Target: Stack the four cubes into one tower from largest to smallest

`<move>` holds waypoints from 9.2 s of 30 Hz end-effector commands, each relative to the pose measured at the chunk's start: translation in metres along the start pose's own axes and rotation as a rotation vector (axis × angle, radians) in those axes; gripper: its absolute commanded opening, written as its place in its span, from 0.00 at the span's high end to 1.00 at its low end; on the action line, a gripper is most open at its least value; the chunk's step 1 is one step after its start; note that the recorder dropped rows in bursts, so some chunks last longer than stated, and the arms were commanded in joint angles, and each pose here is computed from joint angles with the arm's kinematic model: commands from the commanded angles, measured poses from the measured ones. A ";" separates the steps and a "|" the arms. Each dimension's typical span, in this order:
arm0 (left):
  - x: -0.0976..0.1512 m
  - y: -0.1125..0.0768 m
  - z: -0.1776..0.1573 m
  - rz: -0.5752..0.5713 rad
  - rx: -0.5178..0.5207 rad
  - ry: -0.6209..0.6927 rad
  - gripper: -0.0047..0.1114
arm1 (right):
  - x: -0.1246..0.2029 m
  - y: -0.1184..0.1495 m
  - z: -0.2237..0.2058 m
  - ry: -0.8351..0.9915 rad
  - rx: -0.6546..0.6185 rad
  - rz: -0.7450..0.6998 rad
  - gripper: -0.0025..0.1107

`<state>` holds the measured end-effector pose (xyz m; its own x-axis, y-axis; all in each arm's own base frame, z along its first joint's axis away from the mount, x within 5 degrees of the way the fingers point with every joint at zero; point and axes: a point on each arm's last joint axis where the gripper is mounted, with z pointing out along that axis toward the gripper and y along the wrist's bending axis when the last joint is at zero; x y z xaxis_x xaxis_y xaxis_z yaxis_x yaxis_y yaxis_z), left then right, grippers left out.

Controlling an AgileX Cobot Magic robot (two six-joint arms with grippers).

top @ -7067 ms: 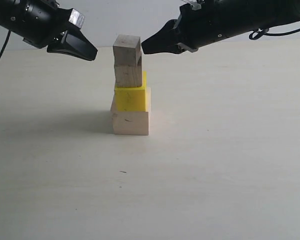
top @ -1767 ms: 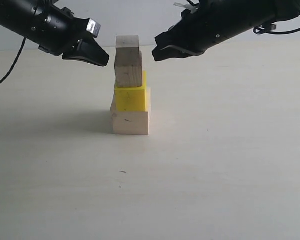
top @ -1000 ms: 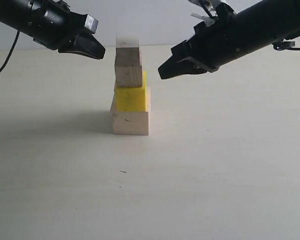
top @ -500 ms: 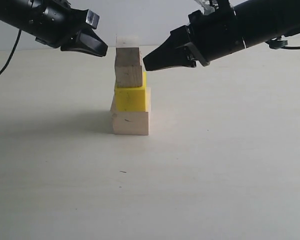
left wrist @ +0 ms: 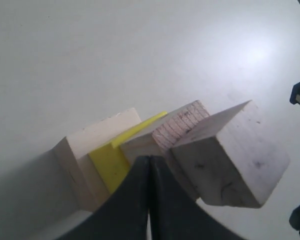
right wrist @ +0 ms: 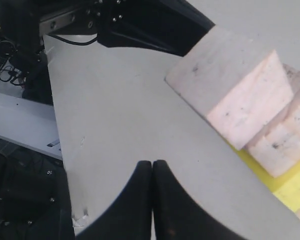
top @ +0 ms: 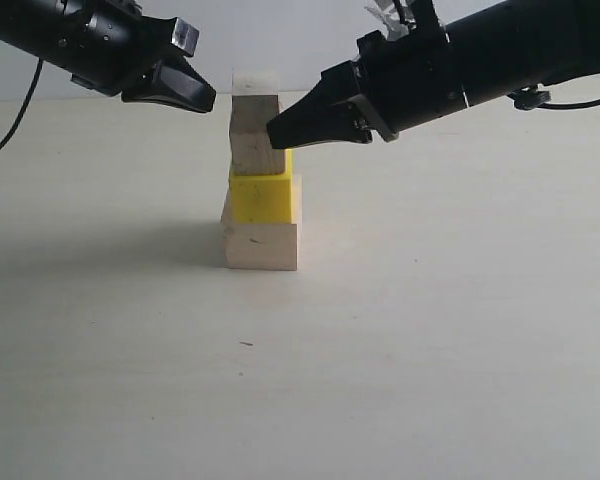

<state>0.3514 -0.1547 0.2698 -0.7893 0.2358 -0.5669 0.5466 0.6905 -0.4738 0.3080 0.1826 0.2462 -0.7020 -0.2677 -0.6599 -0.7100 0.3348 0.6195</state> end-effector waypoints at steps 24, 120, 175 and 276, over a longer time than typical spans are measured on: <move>-0.002 -0.005 -0.002 0.006 0.018 -0.026 0.96 | 0.002 -0.011 0.011 -0.031 -0.026 0.015 0.98; 0.043 -0.062 -0.001 0.068 0.074 0.069 0.96 | 0.000 -0.009 -0.001 0.007 0.134 0.001 0.98; 0.032 -0.052 0.008 0.091 0.010 -0.041 0.96 | 0.000 -0.016 -0.004 0.005 0.224 0.037 0.98; 0.107 0.005 0.059 -0.131 0.043 0.012 0.96 | 0.019 0.023 -0.063 -0.102 0.613 -0.099 0.98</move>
<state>0.2808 -0.1673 0.1688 -0.8541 0.1592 -0.4952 0.4527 0.6964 -0.5568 0.2753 0.1294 0.2759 -0.6000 -0.2505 -0.7598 -0.5969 0.7724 0.2168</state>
